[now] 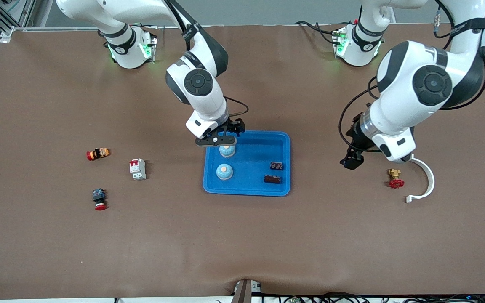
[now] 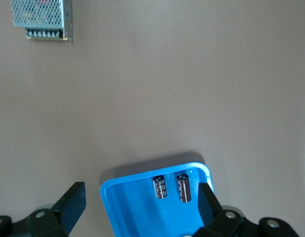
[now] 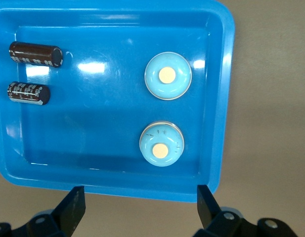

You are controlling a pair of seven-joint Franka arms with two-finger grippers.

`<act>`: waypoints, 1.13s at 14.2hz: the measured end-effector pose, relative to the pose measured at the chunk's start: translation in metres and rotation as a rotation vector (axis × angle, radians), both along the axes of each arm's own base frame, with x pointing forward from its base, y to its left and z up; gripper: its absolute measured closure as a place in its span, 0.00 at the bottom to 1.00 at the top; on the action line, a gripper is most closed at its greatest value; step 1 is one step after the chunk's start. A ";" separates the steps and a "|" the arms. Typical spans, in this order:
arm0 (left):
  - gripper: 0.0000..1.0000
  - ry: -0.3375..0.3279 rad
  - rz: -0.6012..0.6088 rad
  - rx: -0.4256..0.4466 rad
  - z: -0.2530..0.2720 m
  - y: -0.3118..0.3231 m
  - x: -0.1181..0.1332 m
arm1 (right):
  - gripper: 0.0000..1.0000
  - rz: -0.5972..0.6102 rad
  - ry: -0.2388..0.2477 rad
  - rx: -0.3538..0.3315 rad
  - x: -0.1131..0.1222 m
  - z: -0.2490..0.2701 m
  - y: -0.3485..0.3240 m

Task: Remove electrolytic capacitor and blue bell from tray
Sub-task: 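Lower the right gripper over a bell while the left gripper nears capacitors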

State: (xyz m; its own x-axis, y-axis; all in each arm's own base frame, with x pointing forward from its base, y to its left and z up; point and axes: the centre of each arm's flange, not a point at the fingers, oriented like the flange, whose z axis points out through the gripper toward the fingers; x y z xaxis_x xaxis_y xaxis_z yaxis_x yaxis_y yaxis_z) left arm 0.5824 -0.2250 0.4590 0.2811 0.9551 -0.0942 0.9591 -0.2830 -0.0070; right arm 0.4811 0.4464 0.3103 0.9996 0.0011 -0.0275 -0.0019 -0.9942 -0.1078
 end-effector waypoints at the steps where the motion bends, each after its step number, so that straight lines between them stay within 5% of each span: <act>1: 0.00 0.009 0.016 0.003 -0.004 -0.005 -0.003 | 0.00 0.000 0.001 -0.002 -0.001 -0.004 0.002; 16: 0.00 0.068 0.250 0.035 -0.062 -0.068 -0.030 | 0.00 0.027 0.009 -0.046 -0.002 -0.090 0.004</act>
